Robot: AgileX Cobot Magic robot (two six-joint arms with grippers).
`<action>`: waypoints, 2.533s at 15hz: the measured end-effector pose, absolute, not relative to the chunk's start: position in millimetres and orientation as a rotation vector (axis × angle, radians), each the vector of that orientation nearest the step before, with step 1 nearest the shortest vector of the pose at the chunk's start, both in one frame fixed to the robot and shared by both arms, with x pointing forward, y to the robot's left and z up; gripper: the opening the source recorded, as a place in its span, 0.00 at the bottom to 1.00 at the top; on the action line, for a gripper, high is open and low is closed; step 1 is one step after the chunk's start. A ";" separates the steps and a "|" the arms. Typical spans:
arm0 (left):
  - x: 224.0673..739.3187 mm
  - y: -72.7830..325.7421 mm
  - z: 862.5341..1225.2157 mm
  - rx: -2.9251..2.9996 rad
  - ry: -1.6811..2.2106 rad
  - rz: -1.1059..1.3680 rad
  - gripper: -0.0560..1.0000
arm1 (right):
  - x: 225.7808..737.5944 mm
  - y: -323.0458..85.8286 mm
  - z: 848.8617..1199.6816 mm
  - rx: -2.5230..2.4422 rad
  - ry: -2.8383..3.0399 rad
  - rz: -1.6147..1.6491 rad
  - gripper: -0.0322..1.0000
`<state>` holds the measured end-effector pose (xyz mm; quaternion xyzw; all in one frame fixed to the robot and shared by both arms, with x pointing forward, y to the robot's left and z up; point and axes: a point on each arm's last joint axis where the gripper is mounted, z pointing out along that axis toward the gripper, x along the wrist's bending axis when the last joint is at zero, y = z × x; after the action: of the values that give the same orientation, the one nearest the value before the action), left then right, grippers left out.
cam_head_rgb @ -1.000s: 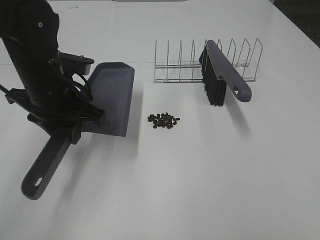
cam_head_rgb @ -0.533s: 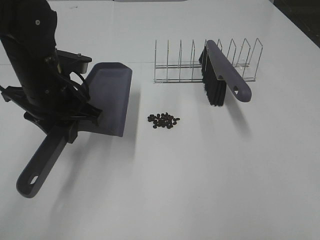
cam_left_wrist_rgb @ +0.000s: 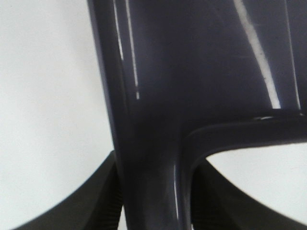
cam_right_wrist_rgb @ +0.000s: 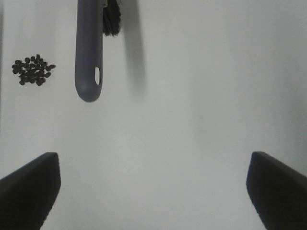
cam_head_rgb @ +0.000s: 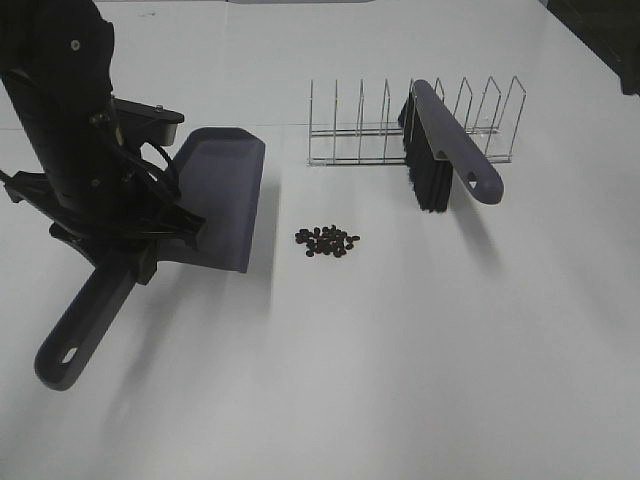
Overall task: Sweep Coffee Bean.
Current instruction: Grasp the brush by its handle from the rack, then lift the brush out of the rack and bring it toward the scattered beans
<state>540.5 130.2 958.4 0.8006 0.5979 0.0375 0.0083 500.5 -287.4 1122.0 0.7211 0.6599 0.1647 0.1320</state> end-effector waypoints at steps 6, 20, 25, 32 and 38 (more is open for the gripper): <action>539.3 130.7 958.3 2.507 1.882 0.106 0.37 | 670.7 -251.1 1059.1 2.090 2.144 0.453 0.90; 539.2 132.0 958.4 2.483 1.932 0.118 0.37 | 740.8 -203.6 914.1 2.104 2.318 0.271 0.77; 540.6 134.1 958.7 2.506 1.915 0.160 0.37 | 741.5 -203.6 913.1 2.083 2.334 0.269 0.37; 541.7 134.8 958.8 2.475 1.948 0.183 0.37 | 740.1 -203.7 920.2 2.101 2.321 0.282 0.29; 531.1 126.4 957.9 2.478 1.952 0.183 0.37 | 692.9 -201.5 993.5 2.012 2.328 0.277 0.29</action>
<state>531.1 126.4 957.9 0.7842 0.6177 0.0579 -0.0093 692.9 -201.5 993.5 0.6510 0.7534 0.0896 0.0260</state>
